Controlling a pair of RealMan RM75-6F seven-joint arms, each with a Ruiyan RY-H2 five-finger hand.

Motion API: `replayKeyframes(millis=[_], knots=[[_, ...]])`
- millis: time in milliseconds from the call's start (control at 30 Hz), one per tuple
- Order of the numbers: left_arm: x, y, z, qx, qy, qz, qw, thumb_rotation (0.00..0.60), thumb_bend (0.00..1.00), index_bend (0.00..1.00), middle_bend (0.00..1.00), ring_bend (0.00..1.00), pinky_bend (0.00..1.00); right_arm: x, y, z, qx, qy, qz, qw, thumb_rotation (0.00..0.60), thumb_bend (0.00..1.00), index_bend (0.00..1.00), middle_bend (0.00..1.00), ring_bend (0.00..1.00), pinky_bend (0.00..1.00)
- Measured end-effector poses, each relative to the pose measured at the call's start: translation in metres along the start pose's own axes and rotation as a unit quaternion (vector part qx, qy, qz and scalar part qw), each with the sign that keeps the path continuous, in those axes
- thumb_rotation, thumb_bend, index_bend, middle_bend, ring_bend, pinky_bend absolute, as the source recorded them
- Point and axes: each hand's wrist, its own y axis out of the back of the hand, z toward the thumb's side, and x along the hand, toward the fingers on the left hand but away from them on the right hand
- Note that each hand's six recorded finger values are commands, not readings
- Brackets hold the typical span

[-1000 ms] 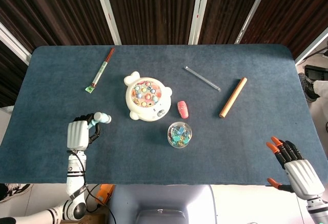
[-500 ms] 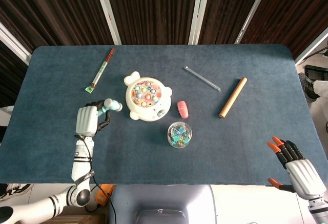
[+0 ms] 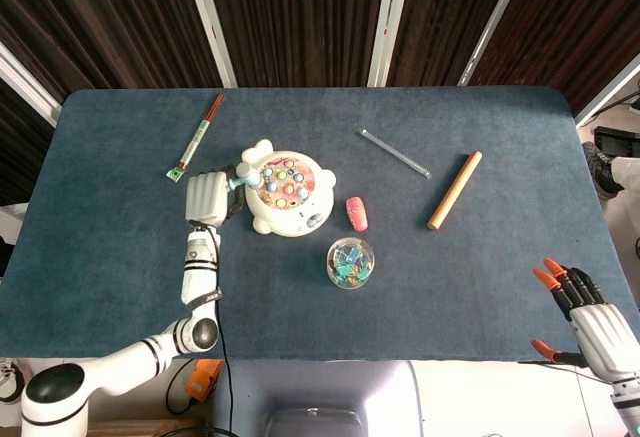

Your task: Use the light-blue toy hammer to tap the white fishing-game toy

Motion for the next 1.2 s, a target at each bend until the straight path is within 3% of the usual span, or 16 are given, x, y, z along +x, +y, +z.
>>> replayKeyframes(millis=[367,1200], knots=[[0.017,-0.023,0.012,0.033,0.022,-0.019,0.9991,0.6,0.88,0.91,1.0,1.0,1.0,0.005,0.006,-0.004,-0.007,0.002,-0.009,0.9999,0.6,0.32,0.0,0.0,0.0,0.0],[0.018,-0.049,0.024,0.057,0.016,-0.043,0.9973,0.6,0.88,0.91,1.0,1.0,1.0,0.006,0.008,-0.005,-0.008,0.003,-0.011,0.9999,0.6,0.32,0.0,0.0,0.0,0.0]])
